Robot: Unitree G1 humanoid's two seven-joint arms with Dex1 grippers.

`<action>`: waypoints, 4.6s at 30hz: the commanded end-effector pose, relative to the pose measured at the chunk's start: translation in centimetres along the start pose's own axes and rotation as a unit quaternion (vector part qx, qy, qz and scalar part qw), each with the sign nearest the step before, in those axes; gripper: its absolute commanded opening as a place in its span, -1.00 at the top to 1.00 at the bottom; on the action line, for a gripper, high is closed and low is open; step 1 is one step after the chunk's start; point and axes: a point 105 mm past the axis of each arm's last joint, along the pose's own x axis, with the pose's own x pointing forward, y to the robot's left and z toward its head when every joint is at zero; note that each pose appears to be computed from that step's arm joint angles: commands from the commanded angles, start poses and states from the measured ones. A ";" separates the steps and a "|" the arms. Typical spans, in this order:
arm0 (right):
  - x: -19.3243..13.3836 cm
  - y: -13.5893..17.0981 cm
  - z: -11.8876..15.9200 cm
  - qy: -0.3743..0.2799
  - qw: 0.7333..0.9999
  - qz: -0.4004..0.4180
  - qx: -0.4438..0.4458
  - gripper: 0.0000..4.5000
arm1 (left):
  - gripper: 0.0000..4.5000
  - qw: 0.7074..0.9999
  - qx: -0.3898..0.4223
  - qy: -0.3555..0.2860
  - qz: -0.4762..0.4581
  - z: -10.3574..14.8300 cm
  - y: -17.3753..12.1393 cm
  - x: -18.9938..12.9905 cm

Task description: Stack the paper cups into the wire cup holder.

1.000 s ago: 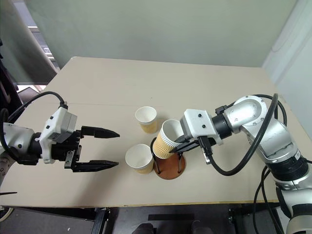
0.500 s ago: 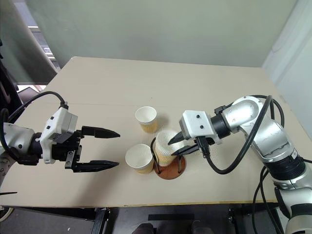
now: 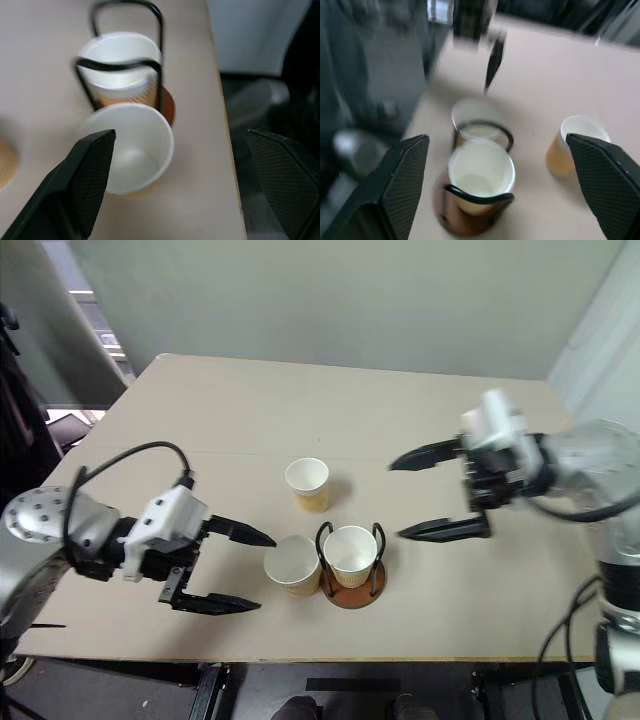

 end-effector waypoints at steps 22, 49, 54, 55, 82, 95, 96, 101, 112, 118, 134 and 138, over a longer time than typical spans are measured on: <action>-3.6 5.3 3.8 -0.068 0.992 -0.104 0.020 -1.00 | 0.70 0.991 0.093 0.070 -0.072 -2.0 1.2 3.5; -2.6 5.3 4.9 -0.110 0.989 -0.101 0.001 -1.00 | 0.99 0.950 0.288 -0.101 -0.061 12.3 5.3 -0.4; -2.9 5.6 4.8 -0.101 0.988 -0.113 0.000 -1.00 | 0.99 0.941 0.298 -0.096 -0.129 11.9 4.2 2.4; -3.1 5.6 4.8 -0.097 0.988 -0.118 0.000 -1.00 | 0.99 0.941 0.296 -0.088 -0.138 11.5 4.0 2.8; -3.2 6.0 4.1 -0.070 0.986 -0.150 0.006 -1.00 | 0.99 0.943 0.281 -0.023 -0.175 7.3 4.4 6.3; -3.1 5.7 3.8 -0.066 0.986 -0.154 0.009 -1.00 | -0.38 0.949 0.273 -0.020 -0.159 7.6 4.6 5.7; -3.1 5.7 3.8 -0.066 0.986 -0.153 0.009 -1.00 | -0.53 0.949 0.274 -0.019 -0.152 7.6 4.9 5.6; -3.0 5.4 3.7 -0.065 0.986 -0.151 0.008 -1.00 | -0.99 0.961 0.268 -0.046 -0.041 9.2 8.4 3.4; -3.1 5.0 3.3 -0.061 0.986 -0.154 0.010 -1.00 | -0.99 0.987 0.094 -0.040 0.123 2.6 15.1 0.6; -3.3 5.0 3.2 -0.056 0.986 -0.159 0.010 -1.00 | -0.99 0.989 0.062 -0.045 0.128 1.0 15.7 2.2; -3.4 5.2 3.2 -0.050 0.984 -0.172 0.010 -1.00 | 0.98 0.990 0.059 0.033 0.120 -2.1 16.1 3.5; -3.4 5.2 3.1 -0.050 0.984 -0.172 0.010 -1.00 | 0.98 0.990 0.060 0.034 0.124 -2.1 16.1 3.2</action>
